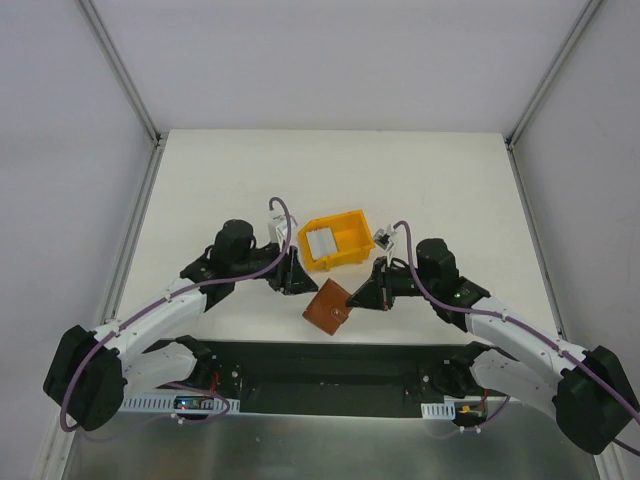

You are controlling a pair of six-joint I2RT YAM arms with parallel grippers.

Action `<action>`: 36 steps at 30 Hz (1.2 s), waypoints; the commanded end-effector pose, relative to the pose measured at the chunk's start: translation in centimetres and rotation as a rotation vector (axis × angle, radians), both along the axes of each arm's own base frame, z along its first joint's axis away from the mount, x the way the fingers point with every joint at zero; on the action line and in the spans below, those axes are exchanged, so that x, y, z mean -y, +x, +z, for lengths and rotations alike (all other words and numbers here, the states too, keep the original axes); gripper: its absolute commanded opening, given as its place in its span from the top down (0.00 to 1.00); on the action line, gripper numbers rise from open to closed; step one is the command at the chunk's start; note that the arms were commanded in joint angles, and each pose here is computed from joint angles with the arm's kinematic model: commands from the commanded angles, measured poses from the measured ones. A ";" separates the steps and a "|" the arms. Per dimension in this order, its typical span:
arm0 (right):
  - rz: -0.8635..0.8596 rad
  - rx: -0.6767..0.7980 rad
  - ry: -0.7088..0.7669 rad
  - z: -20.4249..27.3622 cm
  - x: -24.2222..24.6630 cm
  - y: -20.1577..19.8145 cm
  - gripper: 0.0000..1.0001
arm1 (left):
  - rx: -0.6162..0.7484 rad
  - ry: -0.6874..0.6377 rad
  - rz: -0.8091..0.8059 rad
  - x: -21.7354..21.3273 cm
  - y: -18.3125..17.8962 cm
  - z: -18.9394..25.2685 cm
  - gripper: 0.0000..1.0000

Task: Put the credit cards into the card holder
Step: Open the card holder at the center of the board.

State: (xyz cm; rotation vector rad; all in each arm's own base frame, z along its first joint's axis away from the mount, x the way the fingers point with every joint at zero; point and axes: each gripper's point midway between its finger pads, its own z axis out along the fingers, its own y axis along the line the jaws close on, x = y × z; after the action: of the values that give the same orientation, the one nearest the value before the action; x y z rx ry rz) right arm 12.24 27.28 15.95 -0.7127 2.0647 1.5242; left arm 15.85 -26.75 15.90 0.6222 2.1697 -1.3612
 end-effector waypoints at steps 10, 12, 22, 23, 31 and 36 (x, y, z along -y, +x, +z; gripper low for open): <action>0.067 0.059 0.095 3.5 -0.7 -0.1 0.99 | -0.045 -0.231 -0.196 1.1 -1.7 2.7 0.47; 0.060 0.062 0.095 3.6 -0.7 0.1 0.99 | -0.061 -0.235 -0.217 1.1 -2.2 2.6 0.48; 0.033 0.055 0.088 3.5 -0.8 1.2 0.99 | -0.054 -0.236 -0.146 0.5 -2.4 2.2 0.46; 0.032 0.055 0.088 3.5 -0.7 1.2 1.00 | -0.050 -0.230 -0.126 0.4 -2.2 2.0 0.44; 0.038 0.052 0.104 3.9 -0.3 0.6 0.99 | 0.010 -0.202 0.023 -0.5 -0.6 2.1 0.36; 0.022 0.062 0.111 4.3 -0.2 0.7 1.00 | -0.005 -0.214 -0.025 -0.1 -1.0 2.5 0.32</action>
State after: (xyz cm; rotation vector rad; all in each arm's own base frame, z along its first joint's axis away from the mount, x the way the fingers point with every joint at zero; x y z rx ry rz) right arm 12.24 27.27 17.68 -0.7196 2.0295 1.5999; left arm 14.75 -26.27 17.09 0.5276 2.0329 -1.5516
